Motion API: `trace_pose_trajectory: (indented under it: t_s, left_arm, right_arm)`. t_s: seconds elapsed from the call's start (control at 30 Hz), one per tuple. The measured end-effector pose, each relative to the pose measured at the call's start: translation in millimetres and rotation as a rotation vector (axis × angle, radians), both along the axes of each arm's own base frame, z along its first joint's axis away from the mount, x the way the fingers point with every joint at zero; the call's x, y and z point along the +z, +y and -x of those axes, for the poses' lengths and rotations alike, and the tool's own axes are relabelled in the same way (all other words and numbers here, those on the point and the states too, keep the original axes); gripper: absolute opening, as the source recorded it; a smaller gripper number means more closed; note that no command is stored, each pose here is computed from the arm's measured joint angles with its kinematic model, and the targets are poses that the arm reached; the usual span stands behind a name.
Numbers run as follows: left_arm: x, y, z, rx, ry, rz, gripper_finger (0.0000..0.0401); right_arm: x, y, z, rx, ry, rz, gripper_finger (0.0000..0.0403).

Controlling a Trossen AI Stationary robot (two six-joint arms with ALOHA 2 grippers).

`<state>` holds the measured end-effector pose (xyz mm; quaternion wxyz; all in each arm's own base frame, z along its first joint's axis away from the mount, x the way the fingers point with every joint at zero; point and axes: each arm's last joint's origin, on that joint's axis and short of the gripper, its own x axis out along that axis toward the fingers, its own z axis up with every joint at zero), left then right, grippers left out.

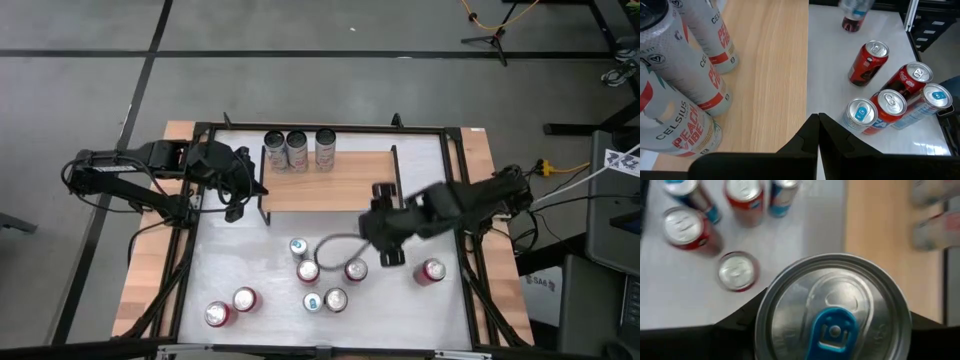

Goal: Place canned beverage on shelf
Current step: Put the right blue soda can on the shelf

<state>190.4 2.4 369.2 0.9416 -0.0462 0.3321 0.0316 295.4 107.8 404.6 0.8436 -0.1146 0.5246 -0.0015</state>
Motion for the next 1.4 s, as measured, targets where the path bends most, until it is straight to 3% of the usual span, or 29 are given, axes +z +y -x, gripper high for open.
trace_pose_trajectory:
  t_s: [0.27,0.8,1.03,1.4]
  left_arm:
    - [0.0,0.0,0.0,0.000,0.000,0.000,0.0000]
    - [0.5,0.0,-0.4,0.000,-0.007,0.000,0.0000]
    - [0.5,0.5,-0.4,0.011,-0.007,-0.009,0.0000]
    - [1.6,0.5,-1.2,0.008,-0.020,-0.014,0.0000]
  right_arm:
    - [6.9,-65.2,-15.4,-0.006,0.013,0.042,0.0231]
    - [9.0,-199.9,-18.1,-0.041,-0.100,-0.122,0.0231]
    - [-0.7,-230.0,-21.9,-0.081,-0.110,-0.154,0.0231]
    - [-25.2,-239.3,-47.7,-0.057,-0.079,-0.148,0.0231]
